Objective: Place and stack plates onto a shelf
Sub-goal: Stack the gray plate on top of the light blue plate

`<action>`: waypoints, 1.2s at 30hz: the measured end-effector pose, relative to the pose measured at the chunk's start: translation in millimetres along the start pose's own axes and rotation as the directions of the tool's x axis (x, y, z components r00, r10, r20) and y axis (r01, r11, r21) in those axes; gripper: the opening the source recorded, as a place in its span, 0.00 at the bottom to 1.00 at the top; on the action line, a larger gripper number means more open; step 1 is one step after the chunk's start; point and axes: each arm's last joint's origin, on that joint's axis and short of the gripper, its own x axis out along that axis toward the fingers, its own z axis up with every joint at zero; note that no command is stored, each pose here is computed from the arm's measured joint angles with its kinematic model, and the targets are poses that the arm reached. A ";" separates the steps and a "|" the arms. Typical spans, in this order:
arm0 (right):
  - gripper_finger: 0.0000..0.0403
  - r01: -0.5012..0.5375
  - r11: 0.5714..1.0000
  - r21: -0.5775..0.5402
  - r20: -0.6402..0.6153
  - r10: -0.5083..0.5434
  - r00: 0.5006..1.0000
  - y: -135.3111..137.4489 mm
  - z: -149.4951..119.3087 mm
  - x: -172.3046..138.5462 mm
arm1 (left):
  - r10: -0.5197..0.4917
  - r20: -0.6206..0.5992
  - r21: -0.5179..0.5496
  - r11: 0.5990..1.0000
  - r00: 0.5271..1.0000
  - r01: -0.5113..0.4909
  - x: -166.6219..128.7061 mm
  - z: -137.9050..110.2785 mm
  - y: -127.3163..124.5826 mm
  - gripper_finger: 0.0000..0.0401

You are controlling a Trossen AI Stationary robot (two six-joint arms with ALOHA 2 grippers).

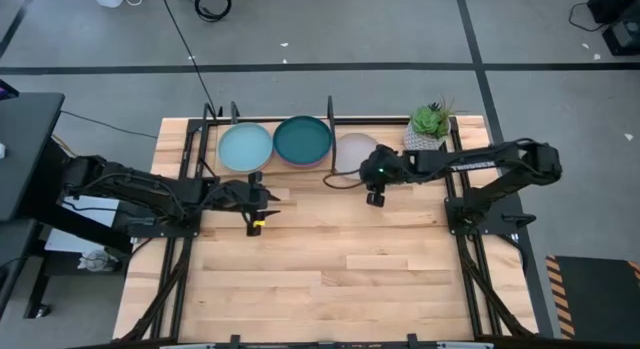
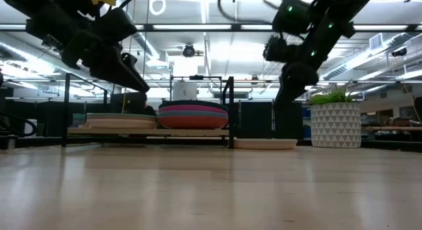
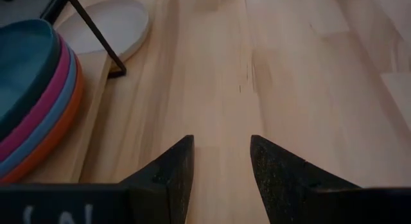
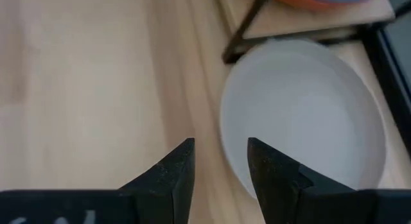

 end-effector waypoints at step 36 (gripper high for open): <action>0.04 -0.054 0.998 0.030 -0.396 0.062 0.916 -6.8 -9.3 71.4 | -0.002 0.083 0.176 0.984 0.997 -0.013 -2.7 8.5 -2.4 0.40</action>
